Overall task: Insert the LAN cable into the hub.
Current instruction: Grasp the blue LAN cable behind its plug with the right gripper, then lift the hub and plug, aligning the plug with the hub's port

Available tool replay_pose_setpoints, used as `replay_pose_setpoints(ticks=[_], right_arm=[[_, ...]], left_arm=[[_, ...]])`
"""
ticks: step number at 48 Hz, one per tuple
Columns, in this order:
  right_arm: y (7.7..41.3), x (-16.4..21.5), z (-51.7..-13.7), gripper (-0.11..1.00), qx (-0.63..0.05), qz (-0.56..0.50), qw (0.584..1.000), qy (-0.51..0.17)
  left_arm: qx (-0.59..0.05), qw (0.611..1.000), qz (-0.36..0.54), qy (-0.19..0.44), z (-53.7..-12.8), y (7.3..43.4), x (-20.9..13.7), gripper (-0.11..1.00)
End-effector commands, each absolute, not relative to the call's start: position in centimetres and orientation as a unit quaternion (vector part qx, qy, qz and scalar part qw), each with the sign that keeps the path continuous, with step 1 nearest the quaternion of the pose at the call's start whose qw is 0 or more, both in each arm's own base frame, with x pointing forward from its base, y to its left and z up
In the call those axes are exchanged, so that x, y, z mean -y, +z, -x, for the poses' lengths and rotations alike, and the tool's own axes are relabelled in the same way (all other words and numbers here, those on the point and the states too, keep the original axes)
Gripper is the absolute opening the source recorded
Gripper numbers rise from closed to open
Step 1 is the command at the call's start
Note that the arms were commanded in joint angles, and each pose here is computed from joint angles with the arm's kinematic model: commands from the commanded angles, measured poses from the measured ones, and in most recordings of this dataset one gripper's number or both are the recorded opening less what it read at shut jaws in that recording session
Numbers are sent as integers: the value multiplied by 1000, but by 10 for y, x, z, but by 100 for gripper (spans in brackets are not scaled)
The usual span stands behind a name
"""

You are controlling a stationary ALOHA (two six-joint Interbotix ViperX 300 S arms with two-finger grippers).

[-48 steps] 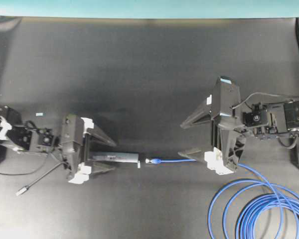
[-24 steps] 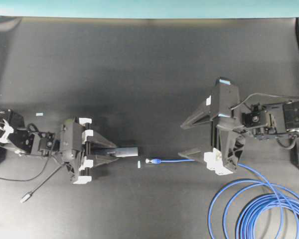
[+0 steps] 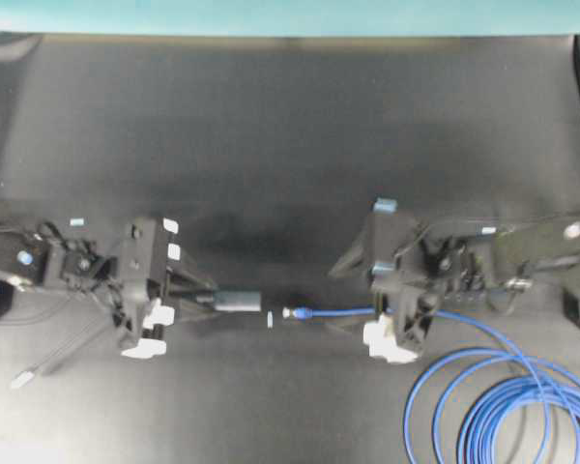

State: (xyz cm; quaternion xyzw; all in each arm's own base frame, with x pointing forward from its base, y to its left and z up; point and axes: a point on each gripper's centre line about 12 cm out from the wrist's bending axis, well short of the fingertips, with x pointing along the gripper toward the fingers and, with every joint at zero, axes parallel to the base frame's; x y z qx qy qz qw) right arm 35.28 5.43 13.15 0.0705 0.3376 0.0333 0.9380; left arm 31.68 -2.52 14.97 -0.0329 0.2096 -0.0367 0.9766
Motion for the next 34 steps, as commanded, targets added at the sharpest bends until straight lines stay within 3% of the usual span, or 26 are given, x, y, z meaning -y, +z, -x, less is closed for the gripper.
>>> replay_pose_setpoints(ticks=[1, 17, 34], right_arm=[[121, -58, -358, 82, -332, -62, 940, 38], [88, -61, -370, 81, -345, -48, 937, 41], [75, -61, -382, 77, -351, -33, 935, 44]], left_arm=[[-209, 977, 31, -36, -320, 168, 25, 28], [-221, 974, 36, -32, -320, 179, 25, 28], [-222, 973, 53, -30, -320, 179, 26, 28]])
